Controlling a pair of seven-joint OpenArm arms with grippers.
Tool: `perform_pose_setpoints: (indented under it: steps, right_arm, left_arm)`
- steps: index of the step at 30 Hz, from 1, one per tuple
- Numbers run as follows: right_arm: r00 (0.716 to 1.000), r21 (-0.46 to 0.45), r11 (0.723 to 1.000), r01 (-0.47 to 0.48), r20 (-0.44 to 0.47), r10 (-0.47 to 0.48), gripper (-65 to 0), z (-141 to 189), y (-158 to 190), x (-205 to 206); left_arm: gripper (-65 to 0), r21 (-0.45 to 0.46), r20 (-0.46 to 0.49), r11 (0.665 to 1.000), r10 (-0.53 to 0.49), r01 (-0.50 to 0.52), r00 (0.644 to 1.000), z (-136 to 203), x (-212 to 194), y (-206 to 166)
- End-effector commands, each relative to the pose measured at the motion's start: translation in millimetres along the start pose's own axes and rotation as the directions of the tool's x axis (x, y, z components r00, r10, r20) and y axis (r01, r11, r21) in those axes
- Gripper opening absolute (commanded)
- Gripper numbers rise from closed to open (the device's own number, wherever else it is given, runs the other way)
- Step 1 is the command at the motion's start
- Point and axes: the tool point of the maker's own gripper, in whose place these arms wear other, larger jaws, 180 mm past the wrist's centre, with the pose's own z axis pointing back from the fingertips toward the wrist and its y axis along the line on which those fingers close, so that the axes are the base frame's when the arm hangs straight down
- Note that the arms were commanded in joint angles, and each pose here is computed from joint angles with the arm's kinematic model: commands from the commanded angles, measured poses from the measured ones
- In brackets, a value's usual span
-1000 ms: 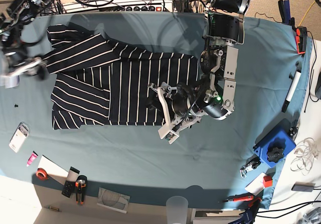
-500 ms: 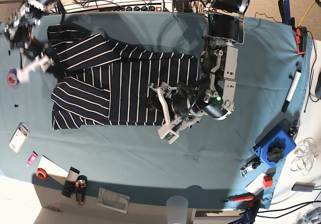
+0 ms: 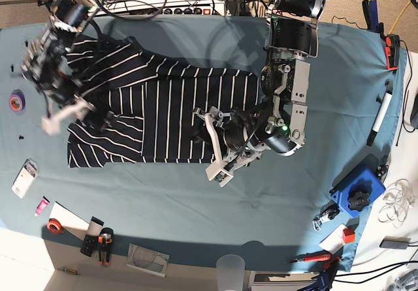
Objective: Layout the t-shirt on the table in an organized manner, then fold the t-shirt properly
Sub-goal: 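Press the fold with the left gripper and grasp the shirt with the right gripper, then fold the shirt over with the right gripper toward the left gripper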
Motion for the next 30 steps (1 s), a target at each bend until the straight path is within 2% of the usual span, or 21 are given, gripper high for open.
perform_pose_setpoints:
  steps: [1, 4, 5, 7, 9, 10, 12, 14, 18, 21, 24, 26, 30]
  right_arm:
    - [0.995, -0.027, 0.999, -0.025, -0.099, 0.022, -30.3, -4.1, -1.5, -17.8]
    - [0.981, -0.014, 0.996, -0.085, -0.177, 0.081, -31.4, -16.5, 10.8, -32.4]
    - [0.972, -0.016, 0.993, -0.113, -0.207, 0.107, -35.8, -19.8, 12.7, -38.0]
    - [0.953, -0.032, 0.985, -0.169, -0.262, 0.155, -49.1, -24.0, 12.7, -47.7]
    - [0.937, -0.051, 0.976, -0.211, -0.294, 0.187, -62.9, -25.3, 10.2, -51.6]
    - [0.933, -0.064, 0.971, -0.228, -0.3, 0.199, -65.0, -24.3, 7.9, -50.7]
    - [0.927, -0.101, 0.955, -0.279, -0.289, 0.24, -65.0, -19.1, 2.4, -40.4]
    - [0.918, -0.161, 0.924, -0.347, -0.261, 0.299, -65.0, -9.9, -4.9, -20.4]
    - [0.884, -0.337, 0.817, -0.468, -0.181, 0.431, -65.0, 16.0, -24.1, 36.3]
    - [0.873, -0.433, 0.762, -0.482, -0.169, 0.457, -65.0, 31.6, -38.1, 67.8]
    - [0.866, -0.479, 0.728, -0.49, -0.171, 0.47, -65.0, 38.0, -42.2, 83.6]
    - [0.862, -0.492, 0.716, -0.496, -0.183, 0.472, -65.0, 38.2, -42.5, 86.4]
    - [0.844, -0.5, 0.685, -0.531, -0.235, 0.482, -65.0, 37.9, -37.0, 86.1]
  left_arm:
    - [-33.7, -0.01, 0.058, 1.0, -0.021, 0.022, 0.998, 4.4, 20.4, -4.0]
    - [-33.7, -0.01, 0.058, 1.0, -0.022, 0.022, 0.998, 4.4, 20.5, -4.0]
    - [-33.7, -0.01, 0.058, 1.0, -0.022, 0.022, 0.998, 4.4, 20.5, -4.0]
    - [-34.1, -0.009, 0.057, 1.0, -0.021, 0.022, 0.998, 4.4, 20.4, -3.9]
    - [-40.0, -0.002, 0.043, 1.0, -0.003, 0.003, 0.999, 4.6, 17.8, -2.0]
    - [-44.6, 0.002, 0.032, 1.0, 0.008, -0.008, 0.999, 4.6, 15.5, -0.9]
    - [-55.4, 0.01, 0.003, 1.0, 0.009, -0.009, 1.0, 5.5, 9.4, 2.3]
    - [-65.0, 0.02, -0.021, 1.0, 0.009, -0.009, 1.0, 6.9, 2.3, 6.7]
    - [-65.0, 0.037, -0.062, 0.999, 0.027, -0.024, 0.998, 8.7, -19.4, 15.1]
    - [-65.0, 0.016, -0.067, 0.997, 0.072, -0.071, 0.995, 10.5, -34.2, 15.1]
    - [-65.0, -0.05, -0.018, 0.989, 0.136, -0.136, 0.991, 16.6, -38.4, 12.7]
    - [-65.0, -0.081, 0.022, 0.98, 0.185, -0.183, 0.983, 23.9, -40.7, 17.0]
    - [-65.0, -0.08, 0.08, 0.963, 0.263, -0.256, 0.962, 42.3, -49.9, 38.9]
